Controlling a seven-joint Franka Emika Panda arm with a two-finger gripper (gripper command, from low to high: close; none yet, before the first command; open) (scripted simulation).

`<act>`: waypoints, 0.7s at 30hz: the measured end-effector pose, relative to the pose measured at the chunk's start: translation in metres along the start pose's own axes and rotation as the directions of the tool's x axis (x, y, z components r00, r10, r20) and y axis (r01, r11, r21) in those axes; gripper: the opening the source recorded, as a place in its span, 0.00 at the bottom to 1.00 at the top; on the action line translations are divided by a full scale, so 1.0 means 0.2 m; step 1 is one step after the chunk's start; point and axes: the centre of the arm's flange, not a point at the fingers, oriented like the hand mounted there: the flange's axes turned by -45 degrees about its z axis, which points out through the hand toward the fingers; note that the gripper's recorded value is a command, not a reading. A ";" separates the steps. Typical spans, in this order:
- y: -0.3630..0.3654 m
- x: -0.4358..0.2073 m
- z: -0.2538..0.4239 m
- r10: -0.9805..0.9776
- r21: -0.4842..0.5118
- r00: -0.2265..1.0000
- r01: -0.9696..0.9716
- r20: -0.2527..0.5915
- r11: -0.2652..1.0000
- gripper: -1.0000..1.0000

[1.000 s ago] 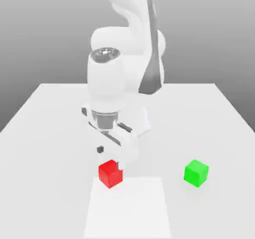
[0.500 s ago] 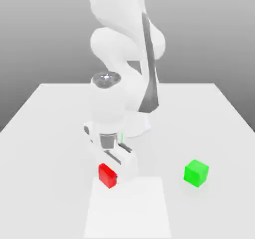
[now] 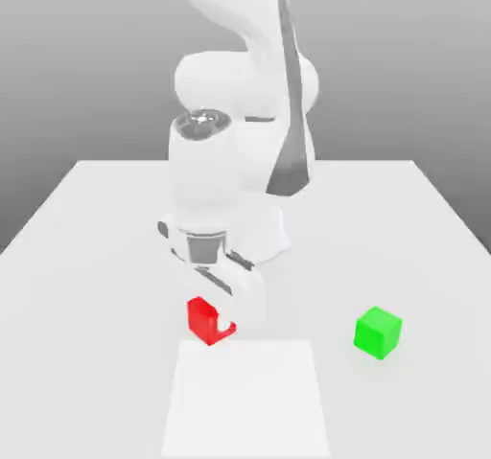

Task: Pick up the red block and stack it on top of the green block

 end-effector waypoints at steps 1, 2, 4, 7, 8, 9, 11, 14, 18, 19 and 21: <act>0.00 0.00 -0.02 0.001 -0.001 1.000 -0.001 0.000 1.000 0.00; 0.01 -0.01 -0.04 0.001 -0.003 1.000 -0.001 0.000 1.000 0.00; 0.01 -0.02 -0.07 0.003 -0.006 1.000 -0.003 -0.001 1.000 0.00; -0.12 -0.11 -0.11 -0.056 -0.009 0.998 0.056 -0.004 0.998 0.00; -0.18 -0.16 -0.12 -0.086 -0.010 0.996 0.086 -0.005 0.996 0.00; -0.25 -0.22 -0.13 -0.117 -0.010 0.993 0.117 -0.006 0.993 0.00; -0.37 -0.35 -0.16 -0.180 -0.010 0.984 0.180 -0.007 0.984 0.00; -0.54 -0.58 -0.20 -0.276 -0.010 0.961 0.276 -0.005 0.961 0.00; -0.70 -0.94 -0.25 -0.400 -0.008 0.916 0.400 0.000 0.916 0.00; -0.71 -0.99 -0.24 -0.418 -0.008 0.909 0.418 0.001 0.909 0.00; -0.73 -1.03 -0.17 -0.430 -0.008 0.903 0.430 0.002 0.903 0.00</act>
